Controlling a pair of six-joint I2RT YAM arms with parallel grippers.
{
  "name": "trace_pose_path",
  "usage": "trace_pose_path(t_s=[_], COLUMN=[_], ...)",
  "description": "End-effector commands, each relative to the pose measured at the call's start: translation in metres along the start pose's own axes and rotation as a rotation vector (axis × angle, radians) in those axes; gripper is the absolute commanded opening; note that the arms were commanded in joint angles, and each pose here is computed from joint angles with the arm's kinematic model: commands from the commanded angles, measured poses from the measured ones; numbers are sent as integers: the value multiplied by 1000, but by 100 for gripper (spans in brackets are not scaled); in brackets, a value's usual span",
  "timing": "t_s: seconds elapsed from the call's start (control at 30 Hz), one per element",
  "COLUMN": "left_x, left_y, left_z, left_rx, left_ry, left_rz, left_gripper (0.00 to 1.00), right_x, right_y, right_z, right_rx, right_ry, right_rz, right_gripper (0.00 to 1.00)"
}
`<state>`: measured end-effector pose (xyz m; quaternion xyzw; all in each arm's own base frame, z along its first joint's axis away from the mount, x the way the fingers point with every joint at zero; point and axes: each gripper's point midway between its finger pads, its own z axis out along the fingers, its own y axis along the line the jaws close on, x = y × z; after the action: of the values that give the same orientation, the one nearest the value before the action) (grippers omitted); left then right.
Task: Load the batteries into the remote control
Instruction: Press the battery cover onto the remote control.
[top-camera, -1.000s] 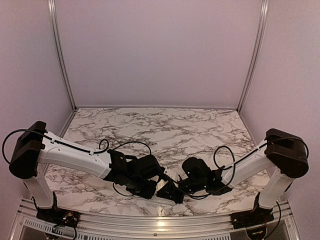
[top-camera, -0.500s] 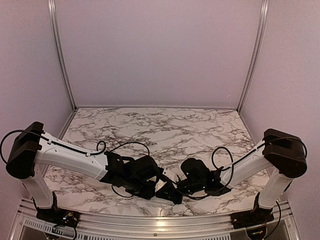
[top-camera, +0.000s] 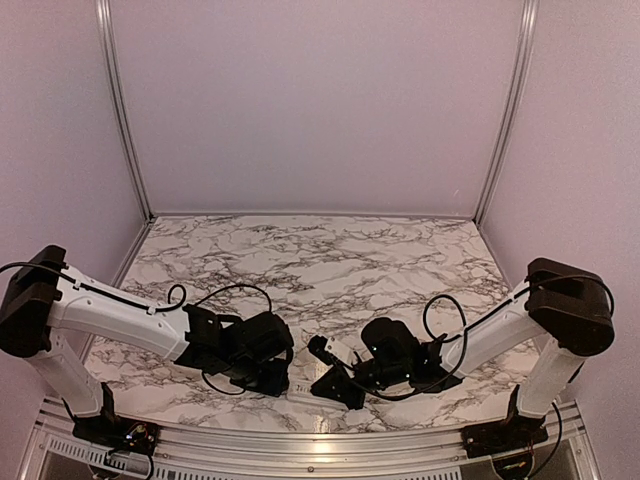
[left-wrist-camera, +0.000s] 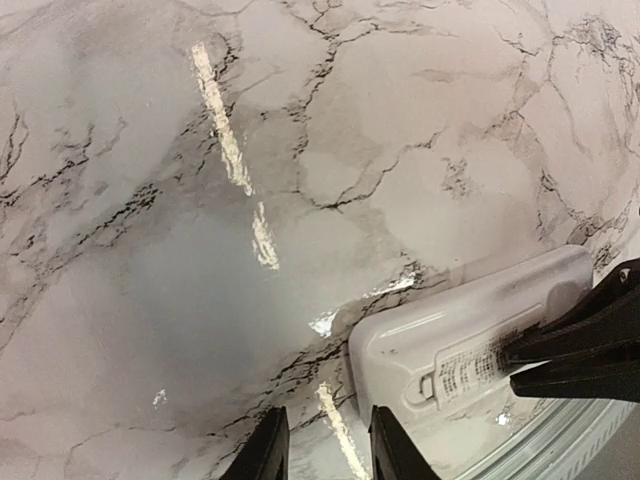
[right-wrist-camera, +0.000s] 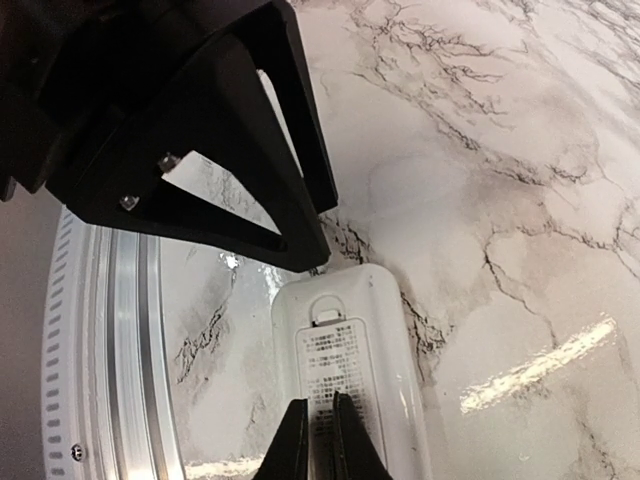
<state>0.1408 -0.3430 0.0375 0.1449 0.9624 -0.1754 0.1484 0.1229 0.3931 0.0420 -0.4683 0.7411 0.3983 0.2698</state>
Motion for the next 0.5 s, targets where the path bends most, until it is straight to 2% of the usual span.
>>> trace_pose_path(t_s=[0.0,0.1,0.27,0.47], left_x=[-4,-8,-15,-16], left_y=[-11,-16,-22,-19], left_z=[-3,-6,-15,-10], left_rx=[131,181,280,284], left_ry=[-27,-46,-77,-71], left_rz=[-56,-71,-115,-115], left_gripper=[30,33,49,51], right_x=[33,16,-16,-28], right_y=[-5,2,9,14], right_z=[0,-6,-17,-20], right_rx=[32,14,20,9], right_ry=[103,57,-3,-7], right_rz=[21,6,-42,-65], right_gripper=[10,13,18,18])
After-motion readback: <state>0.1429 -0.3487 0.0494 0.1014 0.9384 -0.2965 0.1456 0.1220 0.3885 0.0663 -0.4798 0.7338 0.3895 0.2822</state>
